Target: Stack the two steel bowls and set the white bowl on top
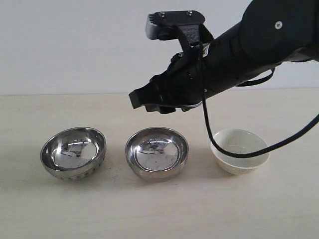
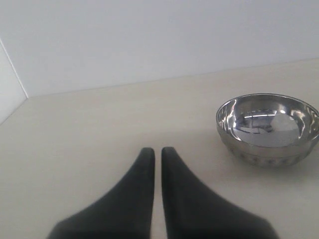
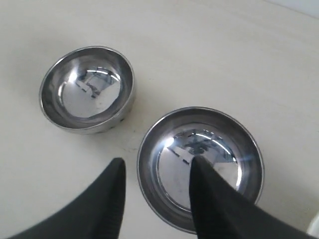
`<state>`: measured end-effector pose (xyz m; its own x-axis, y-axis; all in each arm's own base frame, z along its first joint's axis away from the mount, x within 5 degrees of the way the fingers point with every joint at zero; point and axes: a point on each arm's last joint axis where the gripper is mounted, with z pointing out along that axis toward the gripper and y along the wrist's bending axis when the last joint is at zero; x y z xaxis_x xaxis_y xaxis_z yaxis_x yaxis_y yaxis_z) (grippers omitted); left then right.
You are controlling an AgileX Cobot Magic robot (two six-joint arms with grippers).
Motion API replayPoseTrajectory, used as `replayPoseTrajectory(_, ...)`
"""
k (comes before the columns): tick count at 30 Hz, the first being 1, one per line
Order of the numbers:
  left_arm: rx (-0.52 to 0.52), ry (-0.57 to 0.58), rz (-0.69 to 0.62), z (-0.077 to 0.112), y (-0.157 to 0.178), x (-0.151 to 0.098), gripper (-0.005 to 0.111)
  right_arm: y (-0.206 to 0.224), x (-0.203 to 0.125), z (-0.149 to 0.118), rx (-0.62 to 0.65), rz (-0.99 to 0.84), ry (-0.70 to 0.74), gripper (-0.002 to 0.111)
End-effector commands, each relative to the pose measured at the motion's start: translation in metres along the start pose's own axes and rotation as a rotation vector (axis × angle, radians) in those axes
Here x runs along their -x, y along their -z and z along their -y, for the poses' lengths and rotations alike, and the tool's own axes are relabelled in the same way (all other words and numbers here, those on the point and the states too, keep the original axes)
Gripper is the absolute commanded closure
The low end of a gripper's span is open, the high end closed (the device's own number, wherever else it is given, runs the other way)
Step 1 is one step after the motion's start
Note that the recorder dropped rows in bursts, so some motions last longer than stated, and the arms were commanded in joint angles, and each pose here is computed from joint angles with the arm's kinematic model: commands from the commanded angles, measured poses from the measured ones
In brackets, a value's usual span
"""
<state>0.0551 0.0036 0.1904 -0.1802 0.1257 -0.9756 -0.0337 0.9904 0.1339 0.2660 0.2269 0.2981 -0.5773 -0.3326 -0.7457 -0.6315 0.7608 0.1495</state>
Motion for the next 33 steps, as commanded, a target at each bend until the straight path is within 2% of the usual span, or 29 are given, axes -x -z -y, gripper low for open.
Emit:
replayPoseTrajectory(1,0.001,0.017,0.007,0.0,0.0,0.0,0.103,-0.016,0.001,-0.014,0.025,-0.024,0.055,0.072)
replayPoseTrajectory(6,0.001,0.017,0.007,0.0,0.0,0.0,0.103,-0.055,-0.003,-0.045,0.085,-0.096,0.165,0.072)
replayPoseTrajectory(10,0.001,0.017,0.007,0.0,0.0,0.0,0.103,-0.085,-0.007,-0.069,0.129,-0.187,0.342,0.072)
replayPoseTrajectory(15,0.001,0.017,0.007,0.0,0.0,0.0,0.103,-0.112,-0.01,-0.086,0.15,-0.228,0.47,0.072)
replayPoseTrajectory(25,0.001,0.017,0.009,0.0,0.0,0.0,0.103,-0.119,-0.011,-0.09,0.162,-0.241,0.646,0.072)
replayPoseTrajectory(33,0.001,0.017,0.008,0.0,0.0,0.0,0.103,-0.118,-0.013,-0.111,0.172,-0.177,0.81,0.072)
